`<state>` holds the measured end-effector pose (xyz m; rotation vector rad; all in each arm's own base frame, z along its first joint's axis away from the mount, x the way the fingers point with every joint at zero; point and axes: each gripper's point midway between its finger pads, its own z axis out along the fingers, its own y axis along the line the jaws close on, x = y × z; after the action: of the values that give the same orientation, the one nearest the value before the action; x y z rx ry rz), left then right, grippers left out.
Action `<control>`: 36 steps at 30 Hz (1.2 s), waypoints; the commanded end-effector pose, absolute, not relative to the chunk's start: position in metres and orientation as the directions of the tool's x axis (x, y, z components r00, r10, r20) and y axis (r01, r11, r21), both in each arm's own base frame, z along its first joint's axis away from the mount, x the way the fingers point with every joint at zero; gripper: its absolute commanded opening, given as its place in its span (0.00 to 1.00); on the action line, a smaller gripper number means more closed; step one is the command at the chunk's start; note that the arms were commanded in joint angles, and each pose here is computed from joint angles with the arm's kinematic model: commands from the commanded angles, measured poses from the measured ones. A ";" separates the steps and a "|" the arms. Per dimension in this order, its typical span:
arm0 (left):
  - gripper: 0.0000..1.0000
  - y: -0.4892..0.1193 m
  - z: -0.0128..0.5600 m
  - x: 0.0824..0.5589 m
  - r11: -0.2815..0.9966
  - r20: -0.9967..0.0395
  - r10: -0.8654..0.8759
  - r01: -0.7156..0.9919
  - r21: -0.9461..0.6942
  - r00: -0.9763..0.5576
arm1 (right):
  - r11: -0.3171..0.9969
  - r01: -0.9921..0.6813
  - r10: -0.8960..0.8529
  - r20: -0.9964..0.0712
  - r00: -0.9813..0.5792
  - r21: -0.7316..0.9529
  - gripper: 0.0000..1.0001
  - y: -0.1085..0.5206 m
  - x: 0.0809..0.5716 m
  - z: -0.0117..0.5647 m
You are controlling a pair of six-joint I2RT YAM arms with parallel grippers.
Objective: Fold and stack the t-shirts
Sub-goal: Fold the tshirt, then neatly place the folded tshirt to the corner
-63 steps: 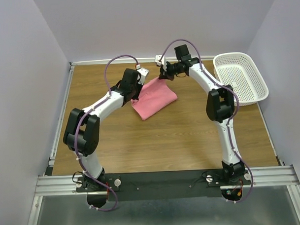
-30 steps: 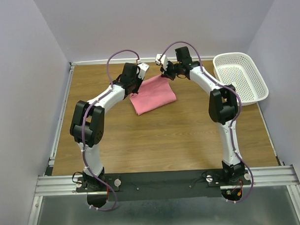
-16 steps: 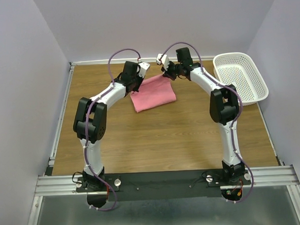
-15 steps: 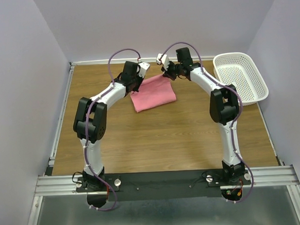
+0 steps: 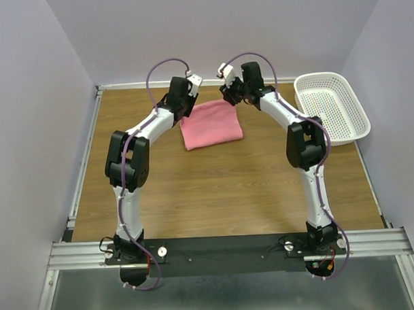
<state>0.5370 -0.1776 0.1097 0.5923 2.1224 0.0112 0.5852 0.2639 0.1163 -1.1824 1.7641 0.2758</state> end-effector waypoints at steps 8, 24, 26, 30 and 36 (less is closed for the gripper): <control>0.68 -0.095 0.258 0.598 0.963 -0.925 0.232 -0.062 0.262 -0.300 | 0.882 -0.446 -0.274 -0.934 -0.231 -0.149 0.62 0.238 0.648 0.163; 0.97 -0.081 0.337 0.358 0.976 -0.997 -0.073 0.206 -0.070 0.004 | 0.757 -0.468 -0.012 -0.706 -0.708 0.457 0.80 0.232 0.502 0.095; 0.97 -0.086 0.313 0.345 0.964 -0.993 -0.111 0.241 -0.116 -0.032 | 0.764 -0.491 -0.052 -0.719 -0.693 0.418 0.79 0.228 0.502 0.093; 0.86 -0.131 0.229 0.353 0.872 -0.921 -0.208 0.364 -0.327 -0.330 | 0.715 -0.605 -0.142 -0.774 -0.617 0.352 0.78 0.227 0.488 0.118; 0.88 -0.167 0.167 0.400 0.786 -0.779 -0.304 0.317 -0.530 -0.548 | 0.512 -0.817 -0.274 -0.851 -0.449 0.266 0.79 0.228 0.421 0.174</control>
<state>0.3912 -0.1448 0.1874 0.0916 1.9153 -0.6139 0.4621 0.2299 0.1219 -0.6726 2.1466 0.8506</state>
